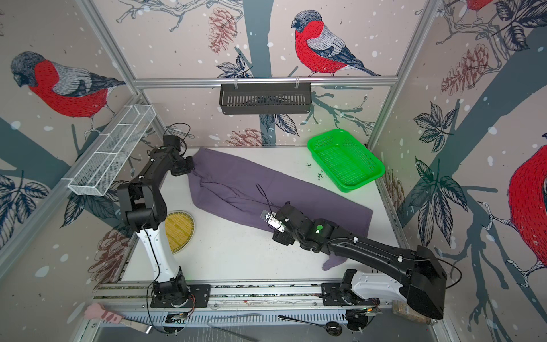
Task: Fold and stack the trousers
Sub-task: Smooth out the trousers at the center of the table.
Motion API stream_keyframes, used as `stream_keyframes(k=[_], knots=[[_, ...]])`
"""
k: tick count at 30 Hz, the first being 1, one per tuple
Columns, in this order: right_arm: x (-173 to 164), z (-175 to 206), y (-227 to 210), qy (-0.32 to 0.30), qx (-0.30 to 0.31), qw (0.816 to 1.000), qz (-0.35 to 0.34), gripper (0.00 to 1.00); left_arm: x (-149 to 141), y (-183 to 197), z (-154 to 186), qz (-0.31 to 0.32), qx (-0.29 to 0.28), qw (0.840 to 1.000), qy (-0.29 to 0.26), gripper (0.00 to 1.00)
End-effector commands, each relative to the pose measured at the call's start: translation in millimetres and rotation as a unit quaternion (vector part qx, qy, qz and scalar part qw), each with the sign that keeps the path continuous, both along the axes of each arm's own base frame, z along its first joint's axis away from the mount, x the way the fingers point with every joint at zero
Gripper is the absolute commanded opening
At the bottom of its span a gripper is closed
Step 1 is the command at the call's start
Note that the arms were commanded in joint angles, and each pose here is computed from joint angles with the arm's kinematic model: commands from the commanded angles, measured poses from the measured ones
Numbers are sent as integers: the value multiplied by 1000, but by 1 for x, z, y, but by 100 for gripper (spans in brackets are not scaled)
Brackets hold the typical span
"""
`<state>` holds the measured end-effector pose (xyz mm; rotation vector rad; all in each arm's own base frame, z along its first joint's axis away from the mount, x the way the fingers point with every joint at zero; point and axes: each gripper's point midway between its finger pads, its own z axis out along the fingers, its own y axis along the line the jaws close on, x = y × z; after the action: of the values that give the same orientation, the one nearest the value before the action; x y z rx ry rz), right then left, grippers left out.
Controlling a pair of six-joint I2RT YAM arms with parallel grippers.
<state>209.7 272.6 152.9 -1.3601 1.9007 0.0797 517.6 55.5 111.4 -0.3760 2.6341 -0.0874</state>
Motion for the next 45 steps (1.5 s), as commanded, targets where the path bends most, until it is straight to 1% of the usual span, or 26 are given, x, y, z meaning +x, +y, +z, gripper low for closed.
stream_keyframes(k=[1,6,11,14,16,18,21,23,26,28,29,32,34,35,38,41,43,45], knots=[[15,15,19,-21,64,997,-27,84,-4,-30,3,-23,-20,999,11,0],[17,12,18,-18,72,996,-40,84,7,-67,-13,-51,-26,998,23,0],[19,7,11,-15,74,996,-55,84,22,-109,-29,-87,-14,996,34,0],[19,3,7,-13,74,995,-60,84,26,-129,-38,-102,-10,994,47,1],[20,0,3,-10,73,995,-67,84,26,-139,-41,-112,-12,992,48,6],[22,-2,0,-11,71,995,-72,84,27,-149,-39,-125,-20,991,43,15],[27,0,-7,-13,76,993,-84,84,24,-157,-31,-140,-34,989,41,36],[32,5,-12,-14,86,992,-93,85,21,-156,-19,-149,-30,988,37,46],[38,12,-19,-9,109,988,-107,85,18,-148,15,-153,-14,988,9,56],[41,18,-24,-4,131,985,-114,85,15,-132,37,-137,5,990,-9,62],[43,21,-27,-3,141,983,-117,85,12,-121,49,-128,9,992,-21,63],[46,26,-32,-4,162,979,-125,86,2,-87,60,-93,2,995,-33,64],[47,27,-34,-5,165,978,-126,86,-5,-67,58,-71,-11,997,-40,64],[48,27,-35,-5,165,978,-126,86,-8,-61,54,-65,-27,997,-42,63],[50,25,-35,-1,164,978,-126,86,-11,-58,35,-64,-72,994,-41,61],[50,23,-33,4,166,978,-124,86,-5,-53,17,-55,-84,994,-34,59],[49,21,-32,9,168,978,-124,86,4,-54,12,-55,-108,992,-43,57],[48,20,-31,14,171,977,-125,86,10,-48,3,-46,-101,993,-35,53]])
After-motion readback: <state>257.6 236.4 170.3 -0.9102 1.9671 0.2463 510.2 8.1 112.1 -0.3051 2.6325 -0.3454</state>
